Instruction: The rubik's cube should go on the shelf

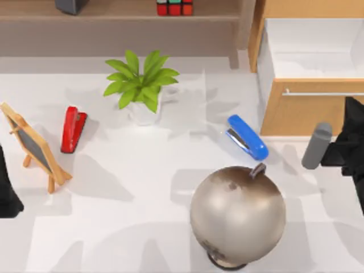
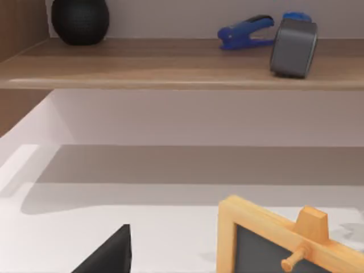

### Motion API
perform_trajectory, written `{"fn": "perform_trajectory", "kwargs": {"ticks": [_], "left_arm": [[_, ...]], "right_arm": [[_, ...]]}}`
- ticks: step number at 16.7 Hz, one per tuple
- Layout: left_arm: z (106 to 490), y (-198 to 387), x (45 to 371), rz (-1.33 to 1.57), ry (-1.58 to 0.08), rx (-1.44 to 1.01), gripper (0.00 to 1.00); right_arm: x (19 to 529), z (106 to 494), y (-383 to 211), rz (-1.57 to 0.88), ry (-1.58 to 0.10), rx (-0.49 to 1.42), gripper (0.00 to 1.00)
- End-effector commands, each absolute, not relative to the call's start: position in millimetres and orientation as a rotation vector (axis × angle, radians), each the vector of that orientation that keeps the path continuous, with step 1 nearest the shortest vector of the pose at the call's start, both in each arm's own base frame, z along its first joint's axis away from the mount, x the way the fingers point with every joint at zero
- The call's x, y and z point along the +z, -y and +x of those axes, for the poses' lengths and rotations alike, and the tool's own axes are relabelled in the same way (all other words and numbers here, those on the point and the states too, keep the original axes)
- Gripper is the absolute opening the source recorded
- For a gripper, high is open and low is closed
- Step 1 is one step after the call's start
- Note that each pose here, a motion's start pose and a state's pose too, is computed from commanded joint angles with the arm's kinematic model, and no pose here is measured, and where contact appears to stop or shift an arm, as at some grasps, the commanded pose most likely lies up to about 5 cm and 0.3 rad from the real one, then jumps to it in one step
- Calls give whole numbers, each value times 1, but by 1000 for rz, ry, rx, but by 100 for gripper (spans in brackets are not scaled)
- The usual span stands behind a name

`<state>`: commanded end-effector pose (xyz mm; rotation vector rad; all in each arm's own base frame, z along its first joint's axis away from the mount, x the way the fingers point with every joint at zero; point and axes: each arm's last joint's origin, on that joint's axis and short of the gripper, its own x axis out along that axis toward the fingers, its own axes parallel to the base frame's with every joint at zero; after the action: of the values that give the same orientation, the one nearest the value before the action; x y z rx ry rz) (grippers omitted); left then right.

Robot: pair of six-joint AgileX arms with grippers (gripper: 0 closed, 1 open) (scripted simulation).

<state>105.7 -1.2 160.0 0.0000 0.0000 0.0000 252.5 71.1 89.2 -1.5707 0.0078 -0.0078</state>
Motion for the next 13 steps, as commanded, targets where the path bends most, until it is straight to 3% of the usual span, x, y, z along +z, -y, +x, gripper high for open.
{"fn": "perform_trajectory", "kwargs": {"ticks": [7,13], "left_arm": [[106,1,160,0,0,0,100],[106,1,160,0,0,0,100]], "right_arm": [[90,253,-71,-1570,-6,-9,0],[89,278,-72,-1572,-2,-10,0]]}}
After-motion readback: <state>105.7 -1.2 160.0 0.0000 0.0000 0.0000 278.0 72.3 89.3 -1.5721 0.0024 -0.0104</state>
